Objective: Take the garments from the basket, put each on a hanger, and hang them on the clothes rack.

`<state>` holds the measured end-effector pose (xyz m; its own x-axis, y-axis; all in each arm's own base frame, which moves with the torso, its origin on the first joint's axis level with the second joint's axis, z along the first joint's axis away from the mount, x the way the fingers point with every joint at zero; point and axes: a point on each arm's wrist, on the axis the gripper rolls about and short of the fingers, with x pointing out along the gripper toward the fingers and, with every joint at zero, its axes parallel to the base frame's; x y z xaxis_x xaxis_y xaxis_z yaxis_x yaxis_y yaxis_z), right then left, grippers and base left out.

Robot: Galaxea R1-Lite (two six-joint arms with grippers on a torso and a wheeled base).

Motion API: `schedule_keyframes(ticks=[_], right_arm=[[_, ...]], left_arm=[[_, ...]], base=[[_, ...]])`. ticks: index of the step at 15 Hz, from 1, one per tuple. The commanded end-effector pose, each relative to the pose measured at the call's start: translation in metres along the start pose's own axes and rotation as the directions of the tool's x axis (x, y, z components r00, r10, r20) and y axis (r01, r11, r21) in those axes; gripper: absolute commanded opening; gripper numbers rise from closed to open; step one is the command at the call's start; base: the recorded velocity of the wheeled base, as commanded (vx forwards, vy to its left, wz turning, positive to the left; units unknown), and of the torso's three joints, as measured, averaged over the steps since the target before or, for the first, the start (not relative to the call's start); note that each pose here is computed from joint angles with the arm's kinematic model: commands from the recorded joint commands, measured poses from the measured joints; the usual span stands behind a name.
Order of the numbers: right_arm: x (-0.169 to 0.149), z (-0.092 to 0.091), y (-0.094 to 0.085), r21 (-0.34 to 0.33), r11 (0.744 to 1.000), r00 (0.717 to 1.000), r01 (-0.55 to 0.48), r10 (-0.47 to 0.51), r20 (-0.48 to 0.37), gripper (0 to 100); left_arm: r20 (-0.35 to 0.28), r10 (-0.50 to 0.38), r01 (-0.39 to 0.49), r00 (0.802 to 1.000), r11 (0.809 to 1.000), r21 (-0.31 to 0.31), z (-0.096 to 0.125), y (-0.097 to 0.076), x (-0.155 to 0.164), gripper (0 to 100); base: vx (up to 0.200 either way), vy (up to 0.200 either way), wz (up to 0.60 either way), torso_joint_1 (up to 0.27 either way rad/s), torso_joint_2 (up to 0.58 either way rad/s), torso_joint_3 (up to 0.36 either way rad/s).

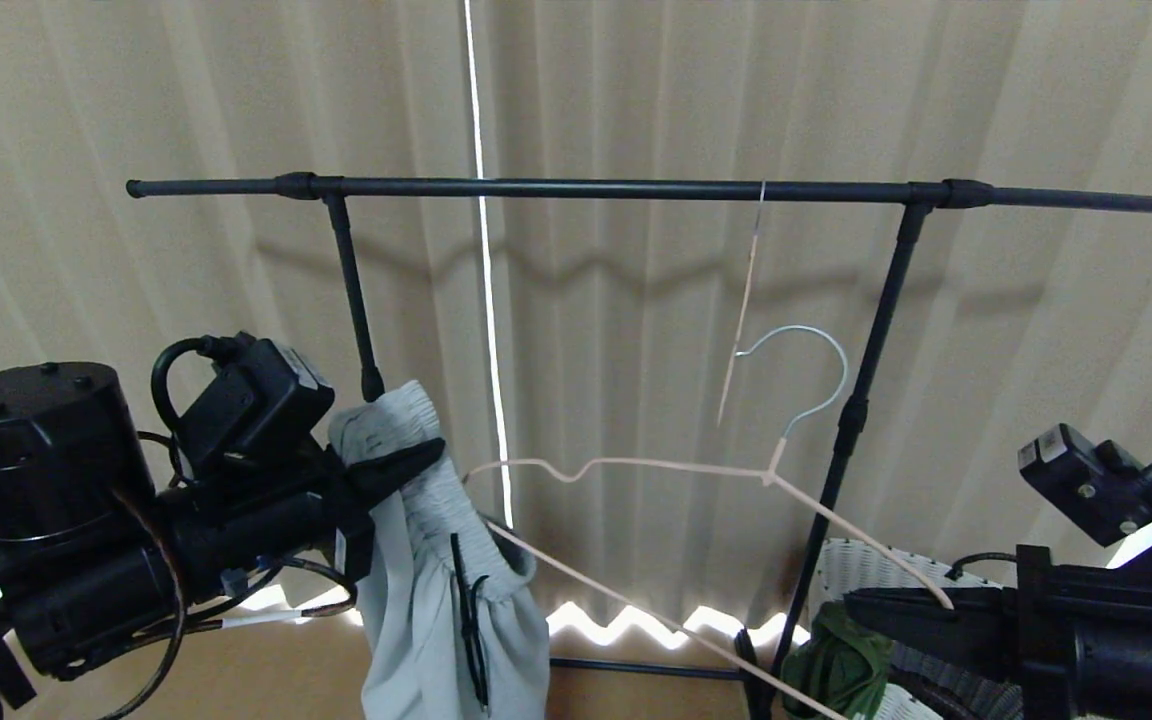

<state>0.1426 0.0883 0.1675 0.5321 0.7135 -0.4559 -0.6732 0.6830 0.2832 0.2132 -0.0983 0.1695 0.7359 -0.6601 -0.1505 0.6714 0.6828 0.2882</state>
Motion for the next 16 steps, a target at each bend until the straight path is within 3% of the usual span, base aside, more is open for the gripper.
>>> schedule_keyframes(ticks=[1, 4, 6, 9, 14, 16], right_arm=[[0.002, -0.004, -0.001, -0.004, 1.000, 1.000, -0.015, 0.015, -0.026, 0], [0.001, -0.006, 0.000, 0.005, 0.999, 0.997, -0.052, 0.052, -0.052, 0], [-0.002, -0.008, 0.002, 0.013, 0.998, 0.996, -0.064, 0.064, -0.068, 0], [-0.019, -0.009, 0.011, -0.005, 0.996, 0.995, -0.086, 0.086, -0.046, 0], [-0.030, -0.012, 0.020, -0.016, 0.988, 0.987, -0.154, 0.153, -0.039, 0], [-0.028, -0.009, 0.020, 0.044, 0.982, 0.981, -0.186, 0.188, -0.043, 0]], left_arm=[[-0.010, -0.028, 0.028, 1.000, 1.000, 0.005, -0.003, 0.000, 0.010, 0], [0.020, -0.110, 0.110, 0.994, 0.994, 0.006, -0.002, 0.001, 0.020, 0], [0.009, -0.107, 0.107, 0.994, 0.994, 0.007, -0.005, 0.005, 0.027, 0], [-0.008, -0.064, 0.065, 0.998, 0.996, 0.068, -0.012, 0.021, 0.032, 0], [0.032, -0.177, 0.175, 0.984, 0.982, 0.073, -0.009, 0.015, 0.036, 0], [0.047, -0.215, 0.211, 0.976, 0.974, 0.078, -0.008, 0.012, 0.037, 0]], base=[[0.000, 0.000, 0.00, 0.000, 0.00, 0.000], [0.000, 0.000, 0.00, 0.000, 0.00, 0.000], [0.000, 0.000, 0.00, 0.000, 0.00, 0.000], [0.000, 0.000, 0.00, 0.000, 0.00, 0.000], [0.000, 0.000, 0.00, 0.000, 0.00, 0.000], [0.000, 0.000, 0.00, 0.000, 0.00, 0.000]])
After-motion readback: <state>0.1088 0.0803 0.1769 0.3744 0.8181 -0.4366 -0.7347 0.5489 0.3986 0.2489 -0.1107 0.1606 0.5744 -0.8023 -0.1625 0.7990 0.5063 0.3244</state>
